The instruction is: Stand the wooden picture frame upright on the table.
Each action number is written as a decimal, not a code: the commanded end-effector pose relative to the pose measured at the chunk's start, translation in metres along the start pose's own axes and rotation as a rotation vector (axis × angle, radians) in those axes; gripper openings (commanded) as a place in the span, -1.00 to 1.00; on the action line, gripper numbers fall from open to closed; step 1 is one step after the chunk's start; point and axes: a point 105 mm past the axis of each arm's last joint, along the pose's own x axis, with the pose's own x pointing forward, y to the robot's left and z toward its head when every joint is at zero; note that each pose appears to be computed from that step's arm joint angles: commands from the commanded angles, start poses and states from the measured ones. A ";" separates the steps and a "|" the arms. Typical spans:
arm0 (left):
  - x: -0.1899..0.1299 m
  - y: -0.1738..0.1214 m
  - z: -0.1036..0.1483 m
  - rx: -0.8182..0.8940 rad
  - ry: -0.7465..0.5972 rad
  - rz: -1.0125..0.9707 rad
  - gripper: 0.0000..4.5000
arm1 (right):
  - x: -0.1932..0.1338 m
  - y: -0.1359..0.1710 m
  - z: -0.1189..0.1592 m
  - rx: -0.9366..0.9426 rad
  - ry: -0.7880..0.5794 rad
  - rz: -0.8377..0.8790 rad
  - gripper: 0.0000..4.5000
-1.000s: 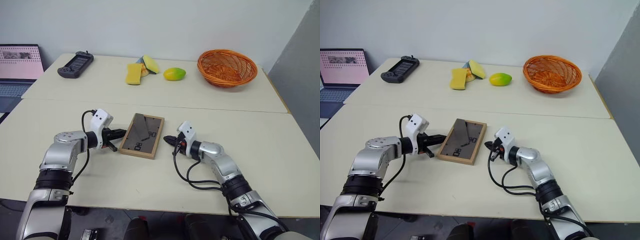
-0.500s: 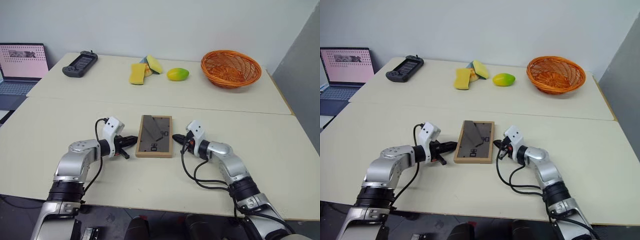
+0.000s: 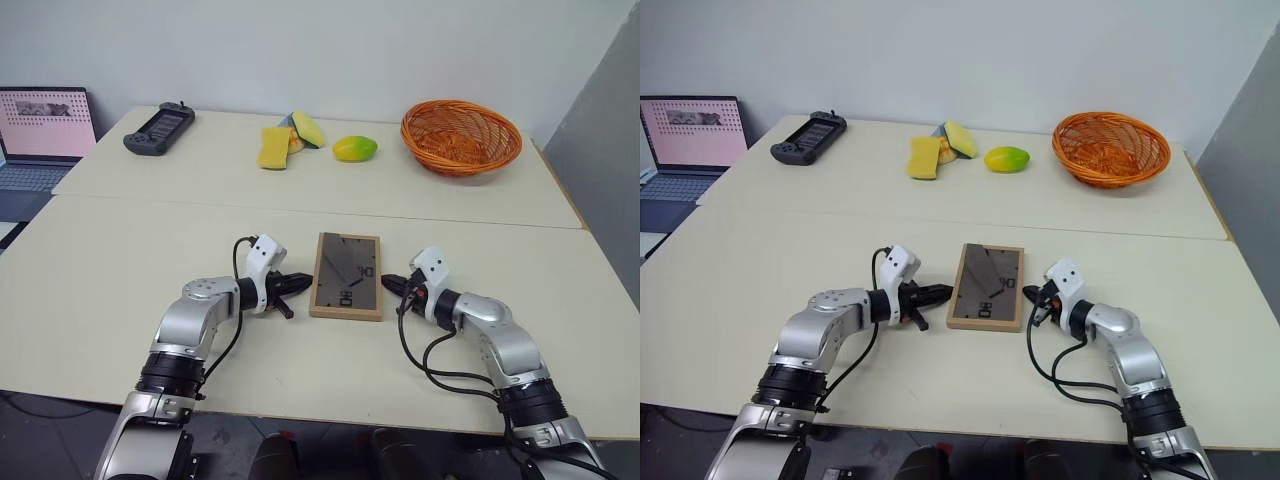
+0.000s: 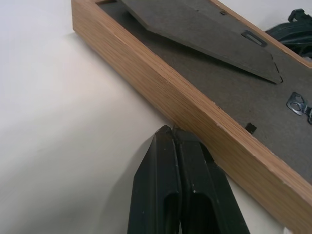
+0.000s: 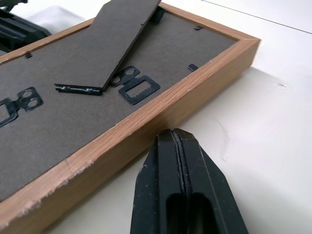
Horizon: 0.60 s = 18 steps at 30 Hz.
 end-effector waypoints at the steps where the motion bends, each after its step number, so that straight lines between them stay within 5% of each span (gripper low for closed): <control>1: 0.011 -0.027 0.013 0.034 -0.034 -0.112 -0.99 | -0.004 0.007 0.020 -0.020 -0.072 0.033 -1.00; 18: -0.029 0.009 0.024 0.056 -0.011 0.013 -0.99 | -0.002 0.006 0.017 -0.017 -0.065 0.028 -1.00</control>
